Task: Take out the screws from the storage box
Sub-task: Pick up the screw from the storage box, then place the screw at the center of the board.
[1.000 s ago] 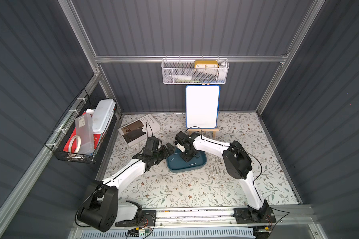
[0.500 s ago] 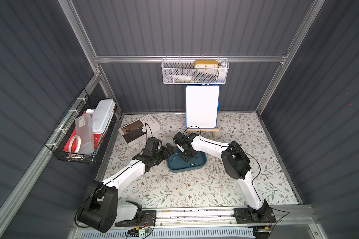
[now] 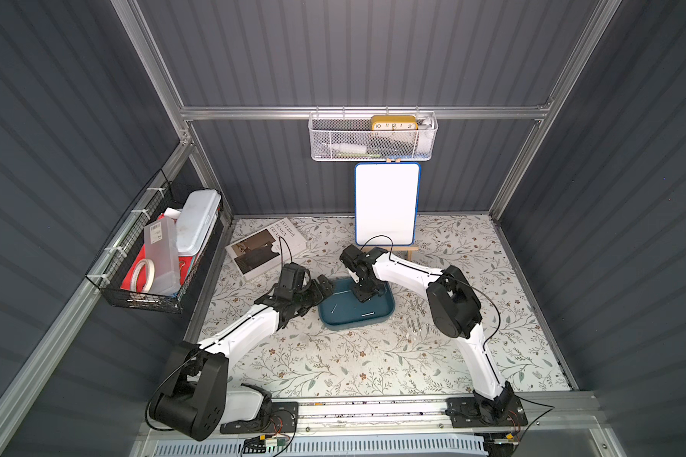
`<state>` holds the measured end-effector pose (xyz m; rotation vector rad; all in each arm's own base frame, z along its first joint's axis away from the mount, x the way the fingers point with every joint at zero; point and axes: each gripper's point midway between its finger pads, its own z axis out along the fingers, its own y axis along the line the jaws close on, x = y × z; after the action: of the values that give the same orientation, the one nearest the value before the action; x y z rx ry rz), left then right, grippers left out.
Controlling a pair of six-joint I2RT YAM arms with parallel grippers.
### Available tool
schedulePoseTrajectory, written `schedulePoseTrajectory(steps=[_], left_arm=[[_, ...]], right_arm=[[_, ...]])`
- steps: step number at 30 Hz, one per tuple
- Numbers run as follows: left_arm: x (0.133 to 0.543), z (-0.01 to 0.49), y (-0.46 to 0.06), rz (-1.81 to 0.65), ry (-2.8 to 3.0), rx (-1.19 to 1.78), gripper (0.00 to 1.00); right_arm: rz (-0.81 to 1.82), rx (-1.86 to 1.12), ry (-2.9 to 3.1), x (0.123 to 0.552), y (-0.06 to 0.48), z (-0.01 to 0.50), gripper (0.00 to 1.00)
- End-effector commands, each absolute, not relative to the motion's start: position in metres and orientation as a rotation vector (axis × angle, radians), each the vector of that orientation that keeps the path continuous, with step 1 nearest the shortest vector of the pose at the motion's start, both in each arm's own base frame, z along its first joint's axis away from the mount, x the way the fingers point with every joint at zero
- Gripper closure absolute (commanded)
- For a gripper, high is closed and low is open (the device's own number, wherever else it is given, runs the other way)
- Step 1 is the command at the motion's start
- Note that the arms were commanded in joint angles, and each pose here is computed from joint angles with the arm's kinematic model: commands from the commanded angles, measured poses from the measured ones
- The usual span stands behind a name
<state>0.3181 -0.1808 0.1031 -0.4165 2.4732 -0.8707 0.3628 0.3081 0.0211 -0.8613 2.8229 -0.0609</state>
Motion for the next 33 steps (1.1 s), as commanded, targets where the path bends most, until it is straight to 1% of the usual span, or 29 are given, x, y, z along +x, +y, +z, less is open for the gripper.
schedulePoseTrajectory(steps=[1,7,11,15,19,22,23,28,33], left_arm=[[0.31,0.09,-0.188,-0.888,2.518,-0.389,0.06],[0.307,0.084,-0.195,-0.877,2.546,-0.361,0.11],[0.307,0.079,-0.191,-0.831,2.56,-0.361,0.12],[0.306,0.077,-0.191,-0.822,2.574,-0.354,0.17],[0.304,0.074,-0.185,-0.775,2.588,-0.386,0.18],[0.302,0.074,-0.184,-0.775,2.593,-0.422,0.25],[0.3,0.074,-0.185,-0.783,2.594,-0.423,0.26],[0.297,0.075,-0.185,-0.753,2.614,-0.433,0.27],[0.294,0.072,-0.185,-0.702,2.648,-0.448,0.28]], right_arm=[[-0.038,-0.844,2.819,0.359,0.31,0.035,0.96],[-0.024,-0.819,2.798,0.361,0.31,0.055,0.96],[-0.003,-0.805,2.759,0.364,0.311,0.071,0.96],[0.009,-0.773,2.753,0.363,0.309,0.083,0.96],[0.001,-0.734,2.742,0.363,0.303,0.094,0.96],[0.0,-0.681,2.746,0.362,0.293,0.103,0.96],[0.001,-0.658,2.746,0.362,0.288,0.106,0.96],[-0.012,-0.551,2.724,0.362,0.261,0.126,0.96],[-0.044,-0.429,2.734,0.36,0.225,0.132,0.96]])
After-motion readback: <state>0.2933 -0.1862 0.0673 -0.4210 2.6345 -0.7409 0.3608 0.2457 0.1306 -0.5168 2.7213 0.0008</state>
